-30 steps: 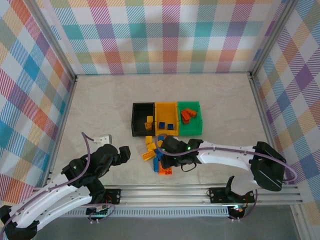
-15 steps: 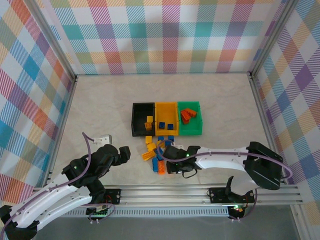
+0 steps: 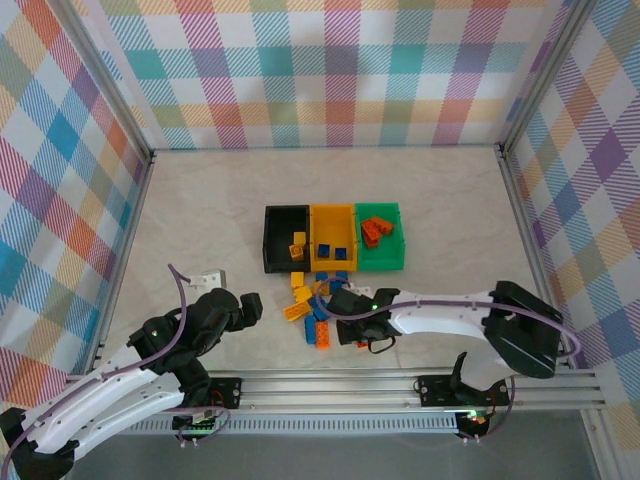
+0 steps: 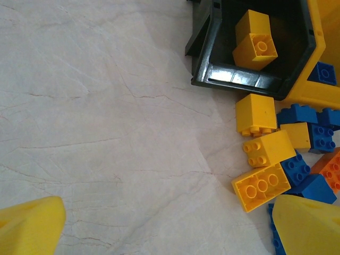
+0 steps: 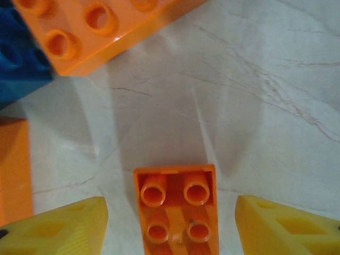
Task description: Sort the legos into containers by color
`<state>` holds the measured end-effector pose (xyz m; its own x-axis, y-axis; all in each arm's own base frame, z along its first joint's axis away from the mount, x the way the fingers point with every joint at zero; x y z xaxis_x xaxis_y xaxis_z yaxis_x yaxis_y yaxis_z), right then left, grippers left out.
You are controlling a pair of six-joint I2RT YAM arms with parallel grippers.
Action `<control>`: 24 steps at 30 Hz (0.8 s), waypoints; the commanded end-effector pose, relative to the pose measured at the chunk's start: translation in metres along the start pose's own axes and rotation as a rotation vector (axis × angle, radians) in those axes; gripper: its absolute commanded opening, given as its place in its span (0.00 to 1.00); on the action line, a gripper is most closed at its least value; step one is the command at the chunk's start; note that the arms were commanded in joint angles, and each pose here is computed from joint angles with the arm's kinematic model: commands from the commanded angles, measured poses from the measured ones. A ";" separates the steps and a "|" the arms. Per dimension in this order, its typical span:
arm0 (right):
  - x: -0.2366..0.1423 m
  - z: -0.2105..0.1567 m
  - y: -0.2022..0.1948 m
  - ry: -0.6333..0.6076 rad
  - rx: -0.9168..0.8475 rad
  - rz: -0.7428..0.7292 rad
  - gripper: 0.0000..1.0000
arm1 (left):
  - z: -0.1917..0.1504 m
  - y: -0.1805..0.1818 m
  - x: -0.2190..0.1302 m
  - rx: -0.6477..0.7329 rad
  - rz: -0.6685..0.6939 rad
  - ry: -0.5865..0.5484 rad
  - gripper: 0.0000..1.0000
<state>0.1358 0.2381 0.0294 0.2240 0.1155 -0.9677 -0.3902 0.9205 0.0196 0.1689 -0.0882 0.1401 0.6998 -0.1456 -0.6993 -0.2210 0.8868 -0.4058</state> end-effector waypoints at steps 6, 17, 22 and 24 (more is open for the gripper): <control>-0.011 0.004 -0.016 -0.023 0.045 -0.009 0.24 | 0.008 -0.008 -0.002 -0.011 -0.021 -0.019 1.00; -0.091 0.144 -0.089 -0.355 0.187 0.028 0.21 | -0.002 -0.031 0.009 0.024 -0.069 0.049 1.00; -0.080 0.196 -0.118 -0.372 0.248 0.018 0.23 | -0.006 -0.036 0.011 0.034 -0.088 0.074 1.00; -0.068 0.214 -0.123 -0.351 0.267 0.034 0.25 | -0.009 -0.039 0.012 0.041 -0.096 0.090 1.00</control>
<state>0.3356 0.1882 0.1489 0.5354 0.1852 -0.8240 -0.1253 0.9823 0.1393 0.1758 -0.1180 0.1315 0.6459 -0.2193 -0.7312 -0.1643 0.8955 -0.4137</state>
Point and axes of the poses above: each hand's point on the last joint's axis, 136 mm out from that joint toward the fingers, its own x axis out along the fingers, its own y axis along the line the jaws close on, z = x × y, the point moved 1 cm from there along -x, back along the fingers, and after that the axes turned 12 degrees about -x, right-handed, at the moved point
